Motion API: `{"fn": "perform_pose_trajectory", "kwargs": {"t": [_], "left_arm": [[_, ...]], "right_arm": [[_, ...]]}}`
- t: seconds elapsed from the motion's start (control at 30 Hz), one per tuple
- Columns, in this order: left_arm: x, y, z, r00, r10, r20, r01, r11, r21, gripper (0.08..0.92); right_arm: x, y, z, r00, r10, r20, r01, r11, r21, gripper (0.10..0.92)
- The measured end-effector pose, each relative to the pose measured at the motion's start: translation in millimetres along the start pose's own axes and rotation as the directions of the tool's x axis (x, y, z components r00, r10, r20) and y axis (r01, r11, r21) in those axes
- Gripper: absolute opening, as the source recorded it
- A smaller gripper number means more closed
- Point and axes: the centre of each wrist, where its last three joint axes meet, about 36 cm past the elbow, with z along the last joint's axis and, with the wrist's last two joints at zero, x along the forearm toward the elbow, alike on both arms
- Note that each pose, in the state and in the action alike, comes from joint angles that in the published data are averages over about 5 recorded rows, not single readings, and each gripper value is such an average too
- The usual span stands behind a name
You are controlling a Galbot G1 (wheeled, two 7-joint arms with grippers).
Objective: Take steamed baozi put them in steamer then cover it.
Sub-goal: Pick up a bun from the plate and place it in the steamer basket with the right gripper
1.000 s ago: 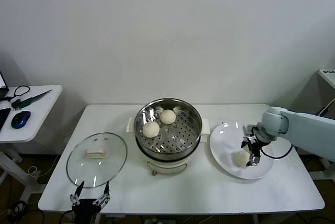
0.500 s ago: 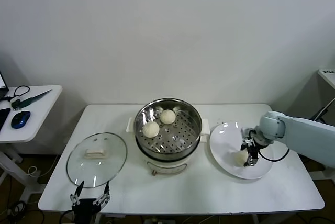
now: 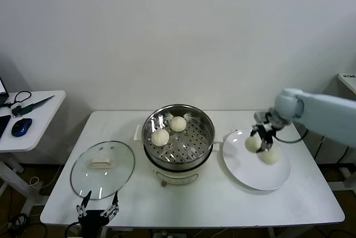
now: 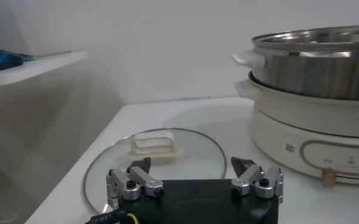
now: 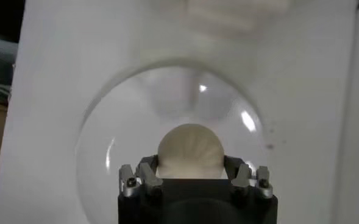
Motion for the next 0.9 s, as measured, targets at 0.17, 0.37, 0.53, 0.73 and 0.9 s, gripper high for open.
{"fn": "perform_pose_trajectory", "kwargs": {"t": [0.17,0.37,0.53,0.73,0.9], "left_arm": [[2,0,-1,1.0000,0.000,0.000,0.000,1.000,-0.003,0.823],[4,0,-2,1.0000,-0.002,0.001,0.002,1.000,-0.006,0.823],[6,1,-2,1.0000,-0.007,0.001,0.007,1.000,-0.006,0.823],[6,0,-2,0.9999,-0.010,0.001,0.010,1.000,-0.001,0.823],[5,1,-1,0.9999,-0.012,0.001,0.012,1.000,0.002,0.823]], "right_arm": [[56,-38,-70,1.000,0.020,0.007,-0.021,0.955,0.295,0.704],[70,-59,-162,1.000,-0.006,-0.007,0.009,0.807,0.591,0.704],[48,-66,-215,0.998,-0.049,-0.028,0.054,0.677,0.734,0.704],[7,-64,-251,0.994,-0.098,-0.047,0.095,0.573,0.814,0.704],[-25,-59,-264,0.990,-0.128,-0.054,0.115,0.531,0.839,0.704]]}}
